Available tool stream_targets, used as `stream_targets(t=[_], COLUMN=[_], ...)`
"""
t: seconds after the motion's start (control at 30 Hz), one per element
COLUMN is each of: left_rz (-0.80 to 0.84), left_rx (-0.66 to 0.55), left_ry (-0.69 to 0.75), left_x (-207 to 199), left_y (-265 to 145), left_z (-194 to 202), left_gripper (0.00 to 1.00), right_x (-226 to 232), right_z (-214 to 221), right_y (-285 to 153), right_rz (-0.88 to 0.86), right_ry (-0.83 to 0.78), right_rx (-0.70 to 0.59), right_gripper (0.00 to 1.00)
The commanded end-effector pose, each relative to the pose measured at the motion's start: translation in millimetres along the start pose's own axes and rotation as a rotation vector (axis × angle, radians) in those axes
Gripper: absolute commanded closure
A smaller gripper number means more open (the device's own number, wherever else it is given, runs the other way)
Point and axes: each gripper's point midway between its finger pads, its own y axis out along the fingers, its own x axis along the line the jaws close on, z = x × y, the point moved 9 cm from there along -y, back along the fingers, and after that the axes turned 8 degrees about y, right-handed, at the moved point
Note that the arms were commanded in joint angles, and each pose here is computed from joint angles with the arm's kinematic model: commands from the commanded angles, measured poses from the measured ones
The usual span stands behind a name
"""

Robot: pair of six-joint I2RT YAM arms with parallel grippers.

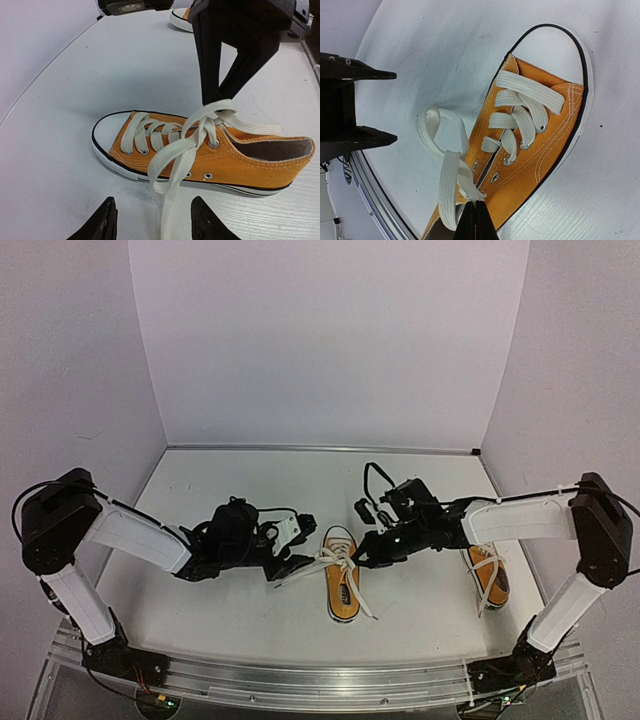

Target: Tie the shoes

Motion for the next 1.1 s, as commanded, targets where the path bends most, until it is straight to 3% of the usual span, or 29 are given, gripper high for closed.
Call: stream_targets(t=[0.0, 0.5, 0.8, 0.9, 1.07], left_rz=[0.094, 0.168, 0.198, 0.190, 0.183], left_rx=[-0.014, 0.002, 0.013, 0.025, 0.042], left_ry=[0.009, 0.040, 0.047, 0.046, 0.046], left_x=[0.5, 6.4, 2.4, 3.0, 2.4], left_y=[8.1, 43.0, 37.6, 36.4, 33.3], left_z=[-9.8, -10.9, -9.1, -7.9, -5.5], left_gripper=[0.51, 0.51, 0.94, 1.00, 1.00], right_x=[6.7, 6.5, 4.5, 3.3, -0.8], right_z=[-5.8, -5.7, -3.5, -2.2, 0.6], right_y=[-11.2, -12.5, -18.1, -20.6, -25.7], right_rz=[-0.017, -0.014, 0.005, 0.015, 0.037], right_ry=[-0.027, -0.027, -0.021, -0.017, -0.005], right_rx=[-0.051, -0.056, -0.077, -0.086, -0.101], right_gripper=[1.00, 1.00, 1.00, 1.00, 1.00])
